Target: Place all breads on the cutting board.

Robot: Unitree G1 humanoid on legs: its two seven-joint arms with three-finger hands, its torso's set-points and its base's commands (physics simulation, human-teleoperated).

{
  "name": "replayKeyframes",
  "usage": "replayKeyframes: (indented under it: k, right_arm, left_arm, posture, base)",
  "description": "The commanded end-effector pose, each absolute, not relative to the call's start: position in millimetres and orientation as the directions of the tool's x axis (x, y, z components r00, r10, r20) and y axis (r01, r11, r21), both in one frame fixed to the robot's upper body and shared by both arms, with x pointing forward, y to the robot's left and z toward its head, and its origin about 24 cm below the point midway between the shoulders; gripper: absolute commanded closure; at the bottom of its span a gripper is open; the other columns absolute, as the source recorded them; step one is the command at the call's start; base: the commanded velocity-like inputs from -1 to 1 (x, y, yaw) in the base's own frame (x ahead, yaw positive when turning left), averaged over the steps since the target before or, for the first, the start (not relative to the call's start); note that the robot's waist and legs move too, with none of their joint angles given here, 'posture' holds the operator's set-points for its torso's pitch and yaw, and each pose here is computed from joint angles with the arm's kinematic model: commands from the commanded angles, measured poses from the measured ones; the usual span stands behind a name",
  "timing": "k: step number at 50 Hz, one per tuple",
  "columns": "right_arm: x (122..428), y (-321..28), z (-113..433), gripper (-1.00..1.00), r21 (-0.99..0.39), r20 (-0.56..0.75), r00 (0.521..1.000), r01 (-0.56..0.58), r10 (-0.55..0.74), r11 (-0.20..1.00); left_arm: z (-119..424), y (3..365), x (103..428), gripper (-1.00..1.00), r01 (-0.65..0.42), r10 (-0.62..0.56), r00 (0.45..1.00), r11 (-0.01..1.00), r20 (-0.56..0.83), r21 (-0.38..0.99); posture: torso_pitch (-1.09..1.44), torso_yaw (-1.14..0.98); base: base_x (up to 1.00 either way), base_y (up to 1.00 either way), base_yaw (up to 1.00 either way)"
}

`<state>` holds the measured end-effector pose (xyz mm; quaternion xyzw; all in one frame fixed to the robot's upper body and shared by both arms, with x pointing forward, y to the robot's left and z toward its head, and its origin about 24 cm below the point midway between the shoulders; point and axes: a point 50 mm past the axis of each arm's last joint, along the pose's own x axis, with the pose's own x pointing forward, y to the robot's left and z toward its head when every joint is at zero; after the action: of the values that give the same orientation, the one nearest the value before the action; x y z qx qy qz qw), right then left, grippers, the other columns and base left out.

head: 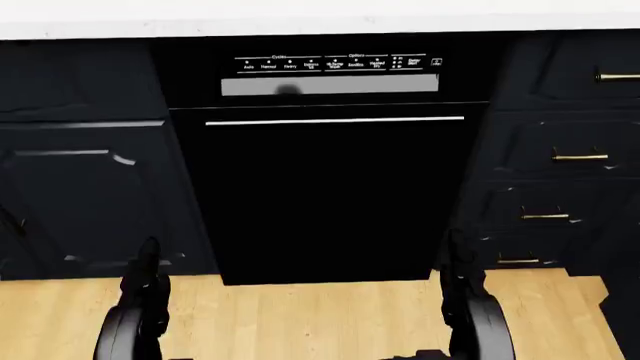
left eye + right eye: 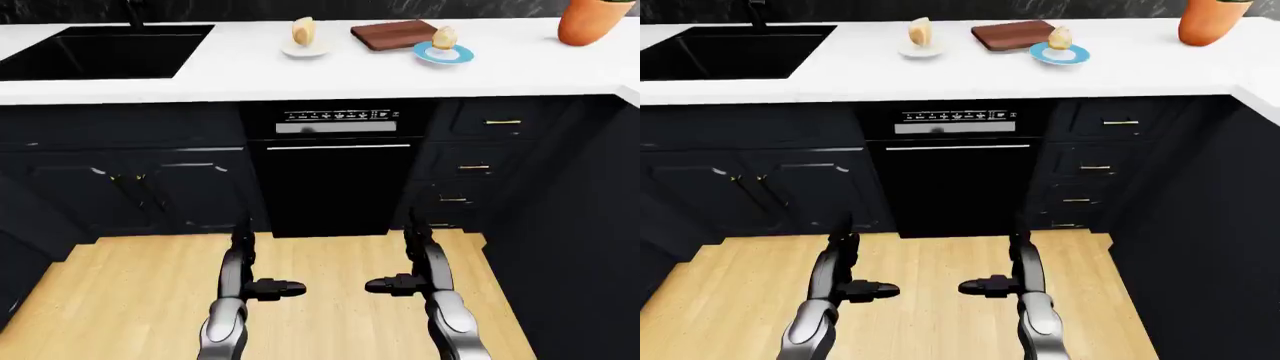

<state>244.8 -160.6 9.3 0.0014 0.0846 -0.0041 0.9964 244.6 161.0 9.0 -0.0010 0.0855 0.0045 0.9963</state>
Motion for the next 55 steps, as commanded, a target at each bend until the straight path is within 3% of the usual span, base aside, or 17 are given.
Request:
replayKeyframes:
  k: [1,29,55]
  right_arm:
    - [253,-161,38,-1.00,-0.024,0.013,1.000,-0.007,0.007,1.000]
    - [254,-169,52,-1.00,-0.052,0.038,0.998,0.050,-0.048,0.997]
    - [276,-174,164,-1.00,-0.082,0.071,0.996,0.055,-0.049,0.995]
  left_arm:
    - [39,160,254,-1.00,0.001,-0.001,1.000,1.000,0.003,-0.005]
    - [59,160,251,-1.00,-0.032,0.032,0.999,0.999,0.016,-0.008]
    - [166,171,297,-1.00,-0.044,0.046,0.997,0.999,0.055,-0.024]
  posture:
    - [0.00,0.00]
    - [0.00,0.00]
    - [0.00,0.00]
  base:
    - [0.00,0.00,0.00]
    - [0.00,0.00,0.00]
    - [0.00,0.00,0.00]
